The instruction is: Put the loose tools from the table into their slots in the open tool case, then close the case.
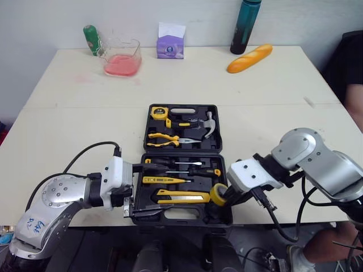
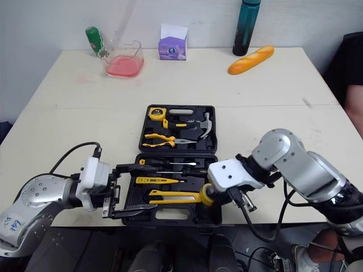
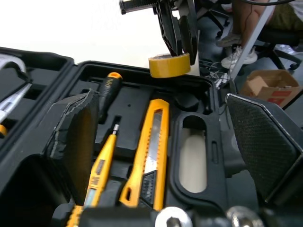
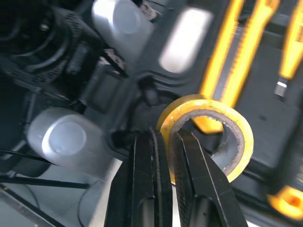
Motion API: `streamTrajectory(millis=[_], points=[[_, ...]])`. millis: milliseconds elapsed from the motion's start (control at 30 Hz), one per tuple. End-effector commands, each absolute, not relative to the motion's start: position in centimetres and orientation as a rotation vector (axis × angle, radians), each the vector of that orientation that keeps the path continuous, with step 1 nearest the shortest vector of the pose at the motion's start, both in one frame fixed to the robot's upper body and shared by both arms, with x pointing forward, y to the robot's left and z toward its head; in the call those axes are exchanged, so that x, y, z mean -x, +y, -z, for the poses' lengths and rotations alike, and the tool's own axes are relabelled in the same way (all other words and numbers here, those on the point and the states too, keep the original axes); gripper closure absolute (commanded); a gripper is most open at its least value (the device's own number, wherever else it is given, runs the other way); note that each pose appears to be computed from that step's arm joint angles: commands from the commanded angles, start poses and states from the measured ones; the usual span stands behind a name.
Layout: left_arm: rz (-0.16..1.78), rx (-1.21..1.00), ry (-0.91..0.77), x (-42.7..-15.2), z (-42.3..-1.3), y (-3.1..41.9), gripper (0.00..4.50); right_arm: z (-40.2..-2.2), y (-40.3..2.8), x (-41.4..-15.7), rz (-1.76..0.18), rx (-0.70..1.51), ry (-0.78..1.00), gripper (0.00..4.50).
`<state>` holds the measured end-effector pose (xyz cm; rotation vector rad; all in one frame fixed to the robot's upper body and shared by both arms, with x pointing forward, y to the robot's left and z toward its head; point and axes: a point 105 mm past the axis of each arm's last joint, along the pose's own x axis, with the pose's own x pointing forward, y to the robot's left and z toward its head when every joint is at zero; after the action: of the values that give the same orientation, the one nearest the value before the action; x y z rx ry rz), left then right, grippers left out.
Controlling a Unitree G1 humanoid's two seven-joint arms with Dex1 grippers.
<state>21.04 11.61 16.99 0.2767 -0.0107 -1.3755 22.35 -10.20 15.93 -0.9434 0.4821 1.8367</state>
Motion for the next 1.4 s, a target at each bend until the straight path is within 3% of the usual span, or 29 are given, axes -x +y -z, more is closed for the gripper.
streamTrajectory(millis=[33, 567, 1167, 1400], points=[[1.381, -0.318, -0.037, -20.7, -17.6, 11.3, 0.00, -16.2, -9.7, -20.7, -1.956, 0.946, 0.505, 4.45], [1.342, -0.319, -0.011, -20.6, -17.9, 11.7, 0.00, -13.2, -10.5, -22.6, -1.894, 1.062, 0.607, 4.45], [1.316, -0.318, -0.005, -20.6, -17.8, 12.0, 0.00, -13.0, -10.9, -20.8, -1.963, 1.065, 0.704, 4.45], [1.303, -0.315, -0.004, -20.5, -17.7, 12.0, 0.00, -11.9, -10.9, -21.8, -1.939, 1.104, 0.696, 4.45]])
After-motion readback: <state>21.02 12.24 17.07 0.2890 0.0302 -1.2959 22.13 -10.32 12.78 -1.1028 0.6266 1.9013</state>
